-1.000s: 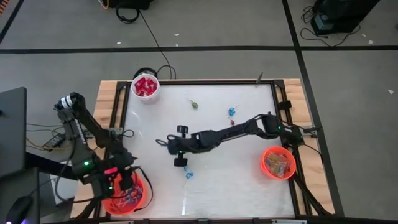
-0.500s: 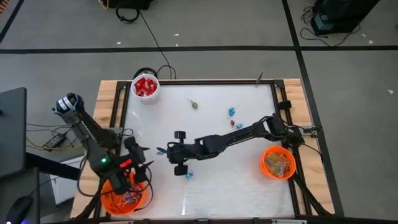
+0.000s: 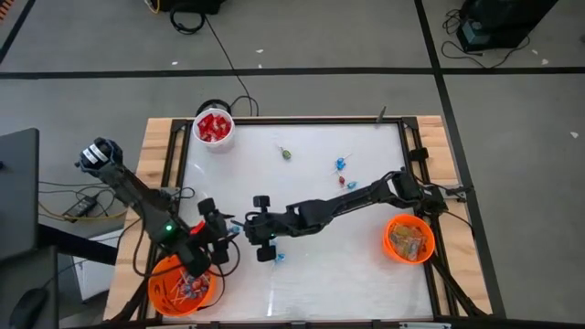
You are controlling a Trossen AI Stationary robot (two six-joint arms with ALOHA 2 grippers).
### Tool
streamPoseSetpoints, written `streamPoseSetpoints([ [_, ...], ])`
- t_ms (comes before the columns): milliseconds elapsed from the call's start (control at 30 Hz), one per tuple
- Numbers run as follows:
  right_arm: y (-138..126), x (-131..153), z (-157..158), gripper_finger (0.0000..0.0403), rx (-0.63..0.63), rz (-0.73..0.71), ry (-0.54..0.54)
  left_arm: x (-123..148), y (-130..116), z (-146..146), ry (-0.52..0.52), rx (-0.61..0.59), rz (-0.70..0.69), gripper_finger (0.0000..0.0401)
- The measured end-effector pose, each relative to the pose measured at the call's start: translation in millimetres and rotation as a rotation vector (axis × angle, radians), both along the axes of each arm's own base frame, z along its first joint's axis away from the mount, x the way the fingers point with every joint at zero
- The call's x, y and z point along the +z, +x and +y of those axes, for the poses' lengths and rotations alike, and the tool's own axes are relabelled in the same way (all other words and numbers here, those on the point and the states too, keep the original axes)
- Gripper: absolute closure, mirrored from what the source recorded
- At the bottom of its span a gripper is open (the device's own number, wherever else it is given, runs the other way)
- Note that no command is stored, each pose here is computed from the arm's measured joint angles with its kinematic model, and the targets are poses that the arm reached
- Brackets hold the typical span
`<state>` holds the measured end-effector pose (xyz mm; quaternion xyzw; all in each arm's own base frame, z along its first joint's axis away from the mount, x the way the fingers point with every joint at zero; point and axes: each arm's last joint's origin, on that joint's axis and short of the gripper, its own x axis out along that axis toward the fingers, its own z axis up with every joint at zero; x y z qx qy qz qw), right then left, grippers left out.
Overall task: Sort candy by brand, put in halloween buckets
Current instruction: Put the blue sucker into the left orange bucket
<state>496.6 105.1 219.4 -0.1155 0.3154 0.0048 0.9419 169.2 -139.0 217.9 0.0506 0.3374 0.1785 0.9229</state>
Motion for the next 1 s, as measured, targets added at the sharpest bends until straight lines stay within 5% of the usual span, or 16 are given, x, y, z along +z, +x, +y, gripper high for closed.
streamPoseSetpoints([
  [633, -1, 0, 3, 0.0396, 0.005, -0.001, -0.007, 4, 8, -7, 0.014, -0.127, 0.000, 0.0288],
  [1000, 1, -1, -14, 0.0294, -0.105, 0.004, 0.016, 10, 3, -3, -0.021, -0.093, 0.097, 0.0310],
])
